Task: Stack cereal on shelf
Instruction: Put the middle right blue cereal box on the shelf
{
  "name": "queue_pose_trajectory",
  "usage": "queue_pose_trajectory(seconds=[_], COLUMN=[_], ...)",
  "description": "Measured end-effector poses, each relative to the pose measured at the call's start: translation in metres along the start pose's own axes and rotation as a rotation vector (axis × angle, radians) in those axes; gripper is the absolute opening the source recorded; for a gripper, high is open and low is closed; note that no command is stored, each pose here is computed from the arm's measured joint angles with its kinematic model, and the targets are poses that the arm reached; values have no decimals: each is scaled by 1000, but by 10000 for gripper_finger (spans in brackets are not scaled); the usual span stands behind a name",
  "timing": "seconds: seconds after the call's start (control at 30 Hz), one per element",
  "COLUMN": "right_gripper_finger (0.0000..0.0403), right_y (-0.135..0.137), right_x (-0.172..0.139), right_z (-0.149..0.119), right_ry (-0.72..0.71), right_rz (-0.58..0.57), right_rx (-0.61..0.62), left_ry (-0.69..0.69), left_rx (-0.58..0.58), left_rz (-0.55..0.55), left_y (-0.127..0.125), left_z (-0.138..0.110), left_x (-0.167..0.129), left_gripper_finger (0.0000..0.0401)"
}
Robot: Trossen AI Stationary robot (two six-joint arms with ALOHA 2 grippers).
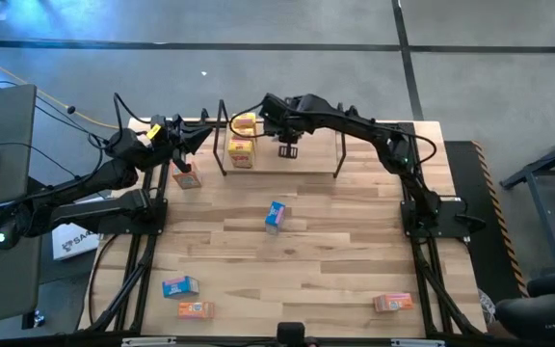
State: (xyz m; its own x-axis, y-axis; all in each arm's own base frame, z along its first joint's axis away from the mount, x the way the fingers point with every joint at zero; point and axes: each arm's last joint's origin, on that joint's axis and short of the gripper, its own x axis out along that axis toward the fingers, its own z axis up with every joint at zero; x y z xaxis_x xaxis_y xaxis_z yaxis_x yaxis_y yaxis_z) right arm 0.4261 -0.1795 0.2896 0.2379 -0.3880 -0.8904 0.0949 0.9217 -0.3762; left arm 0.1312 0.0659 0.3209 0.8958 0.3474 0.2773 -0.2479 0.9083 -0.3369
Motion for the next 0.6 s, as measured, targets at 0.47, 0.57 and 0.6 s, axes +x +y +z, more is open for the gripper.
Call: queue_pose_trajectory(seconds=[0.47,0.57,0.6], right_gripper_finger=[109,150,163], right_y=[-7,-8,-7], right_x=[14,15,15], right_z=[3,2,2], right_ry=[-60,-55,-48], right_rz=[-34,-34,-34], right_rx=[23,23,14], left_ry=[0,0,0], left_rx=[-27,-27,-27], left_rz=[0,0,0], left_y=[0,0,0], left_z=[0,0,0], left_x=[0,0,0], left_gripper_finger=[1,0,0])
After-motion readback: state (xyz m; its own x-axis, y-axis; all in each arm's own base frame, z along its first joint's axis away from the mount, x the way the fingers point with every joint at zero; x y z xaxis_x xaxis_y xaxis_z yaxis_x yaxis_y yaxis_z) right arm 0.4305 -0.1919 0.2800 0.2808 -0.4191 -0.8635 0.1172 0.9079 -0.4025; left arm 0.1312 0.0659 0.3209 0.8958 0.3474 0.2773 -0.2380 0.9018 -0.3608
